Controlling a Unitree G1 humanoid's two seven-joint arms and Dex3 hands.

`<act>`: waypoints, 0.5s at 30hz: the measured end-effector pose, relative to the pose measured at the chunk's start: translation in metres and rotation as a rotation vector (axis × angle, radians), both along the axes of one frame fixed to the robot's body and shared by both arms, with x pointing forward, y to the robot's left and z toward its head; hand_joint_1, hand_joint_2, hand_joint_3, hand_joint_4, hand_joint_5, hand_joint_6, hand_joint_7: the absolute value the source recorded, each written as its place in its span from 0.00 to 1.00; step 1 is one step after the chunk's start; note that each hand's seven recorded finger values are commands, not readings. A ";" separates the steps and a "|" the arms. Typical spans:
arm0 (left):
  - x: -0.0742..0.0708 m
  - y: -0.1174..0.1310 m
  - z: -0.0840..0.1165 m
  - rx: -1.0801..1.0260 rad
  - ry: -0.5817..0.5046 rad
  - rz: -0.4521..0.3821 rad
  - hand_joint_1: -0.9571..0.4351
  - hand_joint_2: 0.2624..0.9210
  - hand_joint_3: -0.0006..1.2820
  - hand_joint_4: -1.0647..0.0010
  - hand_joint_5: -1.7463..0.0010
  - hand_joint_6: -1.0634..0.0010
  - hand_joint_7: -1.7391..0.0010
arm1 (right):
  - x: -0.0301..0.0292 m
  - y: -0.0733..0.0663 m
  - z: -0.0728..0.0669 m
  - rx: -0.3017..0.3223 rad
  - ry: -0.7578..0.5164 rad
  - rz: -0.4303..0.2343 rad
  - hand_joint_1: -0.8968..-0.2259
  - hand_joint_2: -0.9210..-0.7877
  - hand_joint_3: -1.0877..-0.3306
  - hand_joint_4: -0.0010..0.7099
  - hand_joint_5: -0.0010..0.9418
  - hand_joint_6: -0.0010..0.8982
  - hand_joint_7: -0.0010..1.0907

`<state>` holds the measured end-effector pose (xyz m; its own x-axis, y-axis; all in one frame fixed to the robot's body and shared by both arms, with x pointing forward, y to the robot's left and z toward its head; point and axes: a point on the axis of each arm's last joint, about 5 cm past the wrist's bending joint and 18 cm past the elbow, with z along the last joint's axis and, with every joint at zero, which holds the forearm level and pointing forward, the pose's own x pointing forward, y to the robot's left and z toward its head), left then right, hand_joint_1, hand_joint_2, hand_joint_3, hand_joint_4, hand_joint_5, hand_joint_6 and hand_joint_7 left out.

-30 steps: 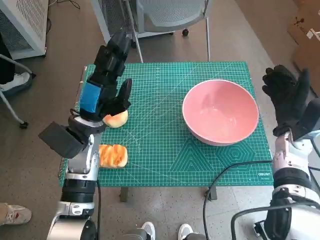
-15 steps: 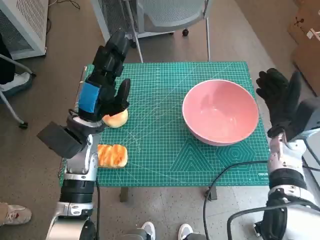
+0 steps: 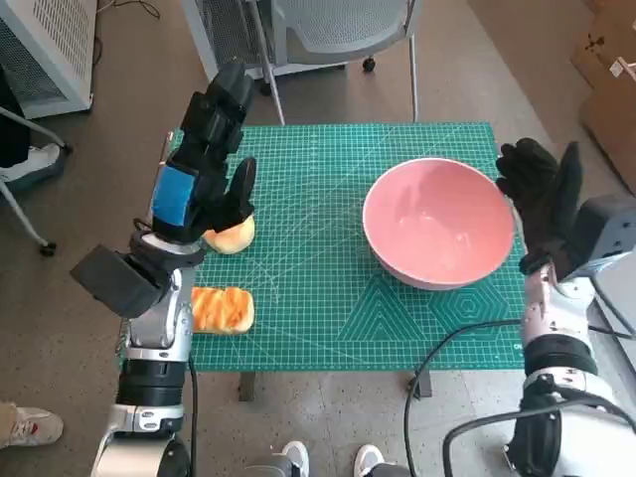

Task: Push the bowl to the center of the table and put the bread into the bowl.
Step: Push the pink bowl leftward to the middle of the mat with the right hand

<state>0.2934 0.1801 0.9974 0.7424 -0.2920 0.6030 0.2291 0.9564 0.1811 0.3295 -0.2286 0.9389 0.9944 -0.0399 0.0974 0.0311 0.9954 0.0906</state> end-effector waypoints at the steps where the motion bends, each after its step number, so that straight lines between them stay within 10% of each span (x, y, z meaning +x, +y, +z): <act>1: 0.000 0.000 0.000 0.000 0.000 0.001 0.29 0.92 0.57 1.00 0.96 1.00 0.81 | 0.0001 0.000 0.000 0.000 0.000 0.001 0.43 0.00 0.48 0.36 0.00 0.43 0.01; 15: -0.003 0.004 -0.001 0.007 0.003 0.011 0.29 0.92 0.57 1.00 0.96 1.00 0.81 | 0.0021 0.009 0.000 0.013 -0.002 0.023 0.42 0.00 0.49 0.39 0.01 0.43 0.01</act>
